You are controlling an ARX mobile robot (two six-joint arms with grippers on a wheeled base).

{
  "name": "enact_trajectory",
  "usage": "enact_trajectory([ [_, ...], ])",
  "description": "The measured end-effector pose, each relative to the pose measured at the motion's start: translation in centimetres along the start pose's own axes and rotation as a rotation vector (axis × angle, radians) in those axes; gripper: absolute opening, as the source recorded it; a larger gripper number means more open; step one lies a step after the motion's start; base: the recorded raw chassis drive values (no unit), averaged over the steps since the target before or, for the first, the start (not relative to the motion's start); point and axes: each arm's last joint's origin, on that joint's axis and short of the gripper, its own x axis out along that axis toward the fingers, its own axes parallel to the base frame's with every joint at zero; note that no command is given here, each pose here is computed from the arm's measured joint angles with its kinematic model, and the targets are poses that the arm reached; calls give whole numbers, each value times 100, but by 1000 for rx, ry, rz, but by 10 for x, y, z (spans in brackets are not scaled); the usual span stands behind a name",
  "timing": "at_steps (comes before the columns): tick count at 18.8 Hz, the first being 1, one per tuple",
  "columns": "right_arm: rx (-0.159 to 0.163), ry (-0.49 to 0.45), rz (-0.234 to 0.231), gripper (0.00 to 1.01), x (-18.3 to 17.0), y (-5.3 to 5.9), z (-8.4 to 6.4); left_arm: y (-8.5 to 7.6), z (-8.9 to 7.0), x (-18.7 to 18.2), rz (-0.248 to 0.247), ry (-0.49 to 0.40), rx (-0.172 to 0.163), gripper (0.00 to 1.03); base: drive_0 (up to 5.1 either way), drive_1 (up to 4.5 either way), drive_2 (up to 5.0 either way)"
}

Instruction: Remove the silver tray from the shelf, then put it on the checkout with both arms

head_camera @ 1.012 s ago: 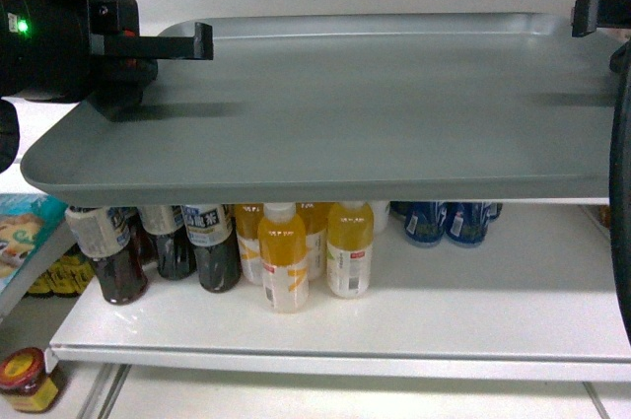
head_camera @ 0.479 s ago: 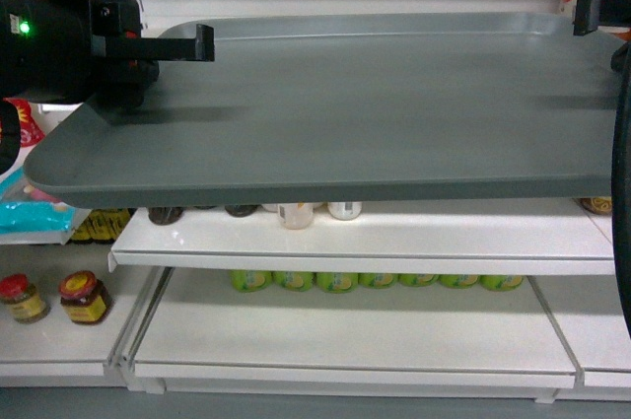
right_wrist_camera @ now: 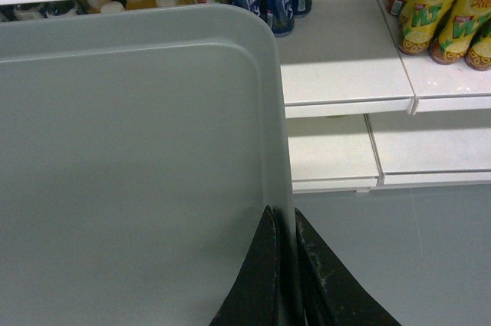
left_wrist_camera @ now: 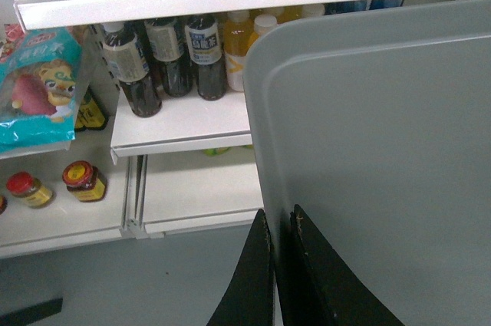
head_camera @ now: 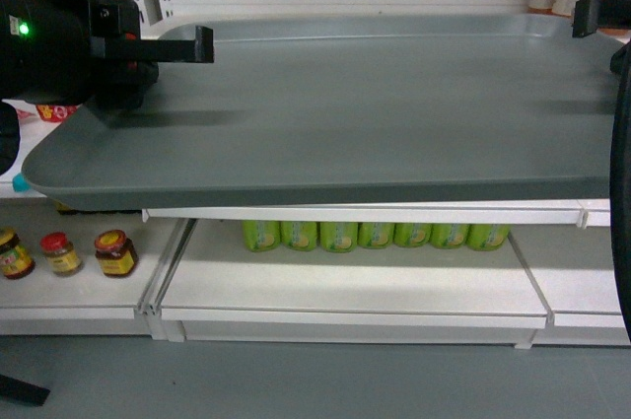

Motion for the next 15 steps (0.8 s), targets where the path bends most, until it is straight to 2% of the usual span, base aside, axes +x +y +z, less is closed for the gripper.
enact_trajectory([
  [4, 2, -3, -1, 3, -1, -1, 1, 0, 0, 0, -4, -5, -1, 3, 0, 0, 0],
  [15, 0, -2, -1, 3, -1, 0, 1, 0, 0, 0, 0, 0, 0, 3, -3, -421, 415],
])
